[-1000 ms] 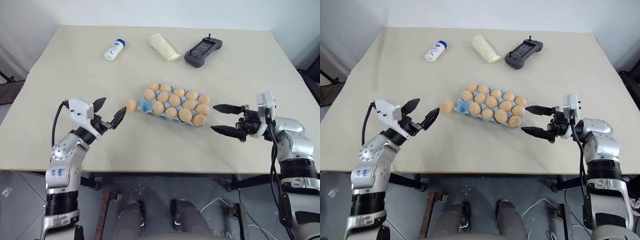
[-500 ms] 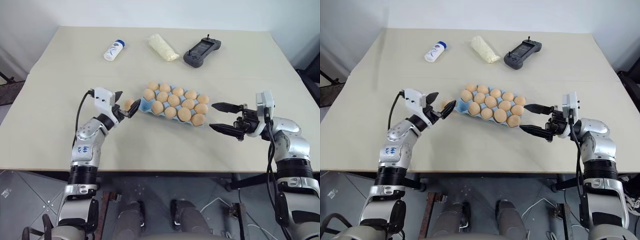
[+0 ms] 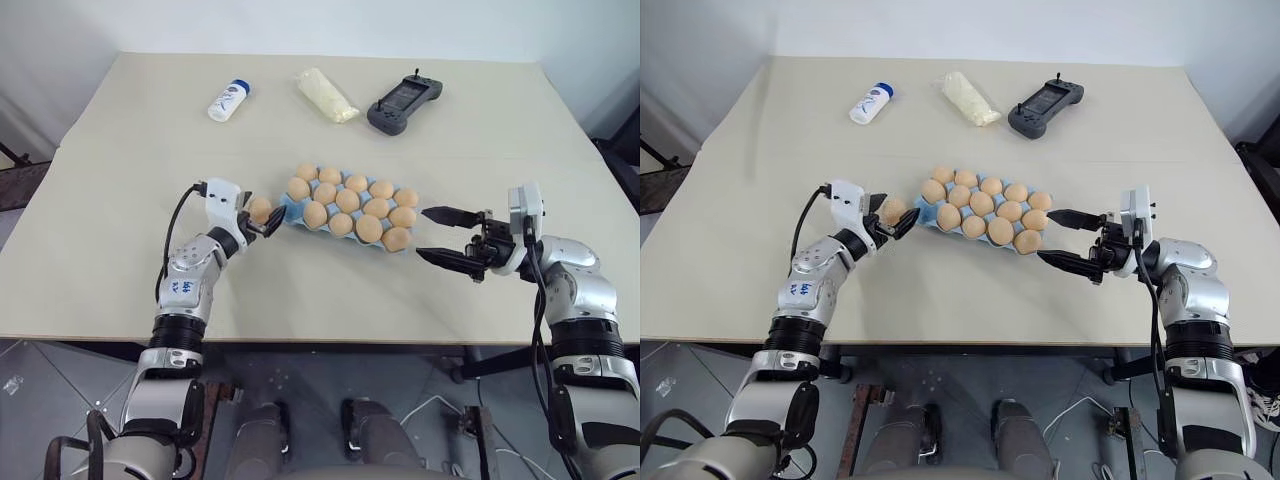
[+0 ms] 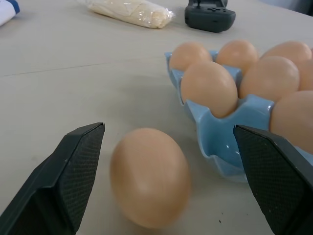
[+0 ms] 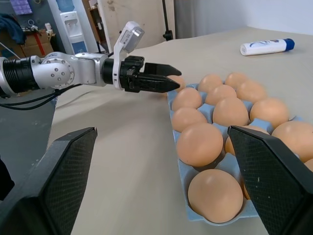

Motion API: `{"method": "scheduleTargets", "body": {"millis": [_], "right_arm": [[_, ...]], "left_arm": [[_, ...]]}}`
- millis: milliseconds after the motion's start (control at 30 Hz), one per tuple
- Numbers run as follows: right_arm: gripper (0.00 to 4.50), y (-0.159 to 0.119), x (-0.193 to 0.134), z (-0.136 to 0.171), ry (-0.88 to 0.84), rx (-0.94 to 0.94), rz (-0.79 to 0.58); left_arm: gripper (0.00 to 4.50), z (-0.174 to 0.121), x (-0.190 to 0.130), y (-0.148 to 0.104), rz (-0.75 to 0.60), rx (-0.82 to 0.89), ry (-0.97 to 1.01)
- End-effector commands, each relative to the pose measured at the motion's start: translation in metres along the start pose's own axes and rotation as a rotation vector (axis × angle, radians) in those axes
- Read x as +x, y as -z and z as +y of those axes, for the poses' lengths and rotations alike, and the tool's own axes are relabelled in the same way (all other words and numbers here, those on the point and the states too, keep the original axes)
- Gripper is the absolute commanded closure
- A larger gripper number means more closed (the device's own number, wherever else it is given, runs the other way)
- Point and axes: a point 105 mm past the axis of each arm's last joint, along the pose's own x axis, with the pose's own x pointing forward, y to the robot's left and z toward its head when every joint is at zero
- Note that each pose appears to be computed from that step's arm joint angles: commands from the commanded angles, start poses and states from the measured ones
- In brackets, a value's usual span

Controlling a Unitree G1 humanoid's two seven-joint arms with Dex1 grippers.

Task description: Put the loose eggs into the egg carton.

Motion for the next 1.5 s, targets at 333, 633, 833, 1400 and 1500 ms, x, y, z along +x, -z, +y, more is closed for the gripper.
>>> {"method": "scheduleTargets", "body": {"millis": [333,633,833,1400,1500], "right_arm": [[0.0,-0.01,-0.002,-0.003,0.018,-0.052,0.004],[0.0,-0.009,-0.003,-0.004,0.029,-0.055,0.009],[0.0,-0.009,-0.003,-0.005,0.035,-0.058,0.013],[0.0,-0.01,-0.004,-0.008,0.055,-0.063,0.026],[0.0,-0.011,-0.004,-0.007,0.056,-0.063,0.021]], "left_arm": [[0.02,0.008,0.001,0.017,0.15,-0.045,-0.025],[0.02,0.017,-0.004,0.014,0.158,0.011,-0.052],[1.22,0.017,-0.004,0.007,0.136,0.028,-0.044],[3.09,0.023,0.001,-0.009,0.08,-0.005,-0.062],[3.09,0.026,-0.001,-0.013,0.069,0.007,-0.069]]}}
